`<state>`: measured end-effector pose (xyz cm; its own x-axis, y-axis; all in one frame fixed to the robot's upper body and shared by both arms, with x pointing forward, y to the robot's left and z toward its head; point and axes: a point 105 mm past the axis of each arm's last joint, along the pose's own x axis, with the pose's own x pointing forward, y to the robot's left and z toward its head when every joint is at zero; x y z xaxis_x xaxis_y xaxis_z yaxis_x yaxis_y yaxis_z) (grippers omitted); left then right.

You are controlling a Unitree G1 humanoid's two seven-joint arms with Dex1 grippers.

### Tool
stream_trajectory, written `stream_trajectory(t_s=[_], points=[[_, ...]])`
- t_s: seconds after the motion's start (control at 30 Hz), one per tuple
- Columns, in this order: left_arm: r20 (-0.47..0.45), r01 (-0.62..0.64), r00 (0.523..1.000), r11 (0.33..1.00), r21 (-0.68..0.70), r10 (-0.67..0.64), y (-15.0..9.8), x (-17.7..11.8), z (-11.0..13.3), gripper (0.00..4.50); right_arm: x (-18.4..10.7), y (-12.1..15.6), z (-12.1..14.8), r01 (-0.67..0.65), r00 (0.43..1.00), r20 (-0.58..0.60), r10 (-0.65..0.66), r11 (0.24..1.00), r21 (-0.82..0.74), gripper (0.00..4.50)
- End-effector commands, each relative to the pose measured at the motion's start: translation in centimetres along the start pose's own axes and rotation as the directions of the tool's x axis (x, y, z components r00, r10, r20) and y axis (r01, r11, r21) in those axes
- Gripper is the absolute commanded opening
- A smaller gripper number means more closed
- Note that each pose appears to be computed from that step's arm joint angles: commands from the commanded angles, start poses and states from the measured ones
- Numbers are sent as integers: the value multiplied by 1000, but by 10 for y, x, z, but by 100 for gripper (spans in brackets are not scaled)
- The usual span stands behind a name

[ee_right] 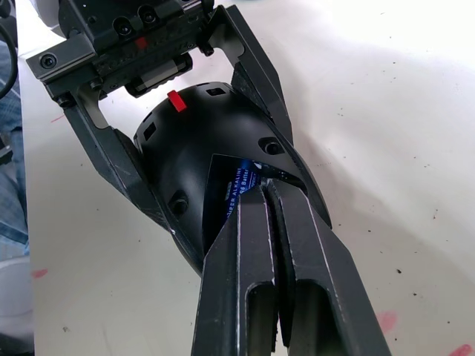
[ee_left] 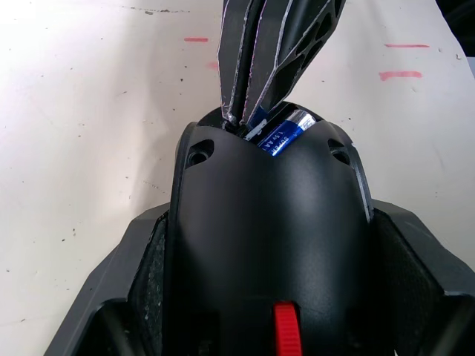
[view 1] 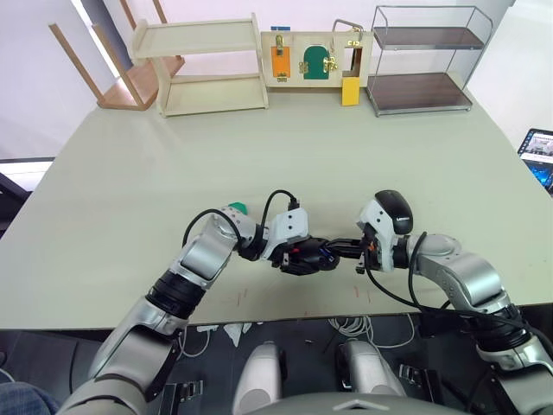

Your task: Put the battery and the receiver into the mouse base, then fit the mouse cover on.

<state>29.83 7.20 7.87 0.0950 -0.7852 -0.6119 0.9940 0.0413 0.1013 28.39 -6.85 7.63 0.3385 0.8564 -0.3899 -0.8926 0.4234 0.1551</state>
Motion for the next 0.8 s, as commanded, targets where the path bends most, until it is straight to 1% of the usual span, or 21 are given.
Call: stream_trajectory(t_s=[0.03,0.1,0.13,0.2,0.3,0.33,0.43,0.53,0.6,0.63,0.73,0.8], points=[[-8,21,1000,1000,-15,-21,-5,3,-4,299,7,4,-53,2,988,-156,15,994,107,6],[-9,22,1000,1000,-14,-22,-5,3,-4,299,8,6,-33,-26,999,-42,28,999,48,6],[-9,22,1000,1000,-13,-22,-5,3,-4,299,6,5,-27,-25,1000,-8,26,999,40,6],[-10,21,1000,1000,-11,-21,-5,2,-4,299,2,5,-14,-23,997,73,26,999,-32,6],[-11,21,1000,1000,-9,-21,-5,2,-4,299,-5,5,-7,-14,991,128,27,995,-97,6],[-11,21,1000,1000,-8,-21,-5,2,-4,299,-7,5,-4,-5,988,153,23,993,-118,6],[-11,20,1000,1000,-9,-20,-5,2,-4,299,-16,3,16,50,957,290,-13,992,-120,6],[-9,21,1000,1000,-8,-22,-6,3,-3,299,-24,7,17,49,948,319,-1,988,-144,6],[-8,22,1000,1000,-7,-22,-6,3,-3,299,-28,4,16,82,942,335,-29,986,-146,6],[-8,22,1000,1000,-7,-22,-6,3,-3,299,-32,3,17,100,932,361,-40,984,-150,6],[-8,21,1000,1000,-5,-21,-6,3,-3,299,-48,0,15,145,910,410,-65,975,-167,6],[-8,21,1000,1000,-4,-21,-6,3,-3,299,-57,4,7,107,918,396,-24,976,-188,6]])
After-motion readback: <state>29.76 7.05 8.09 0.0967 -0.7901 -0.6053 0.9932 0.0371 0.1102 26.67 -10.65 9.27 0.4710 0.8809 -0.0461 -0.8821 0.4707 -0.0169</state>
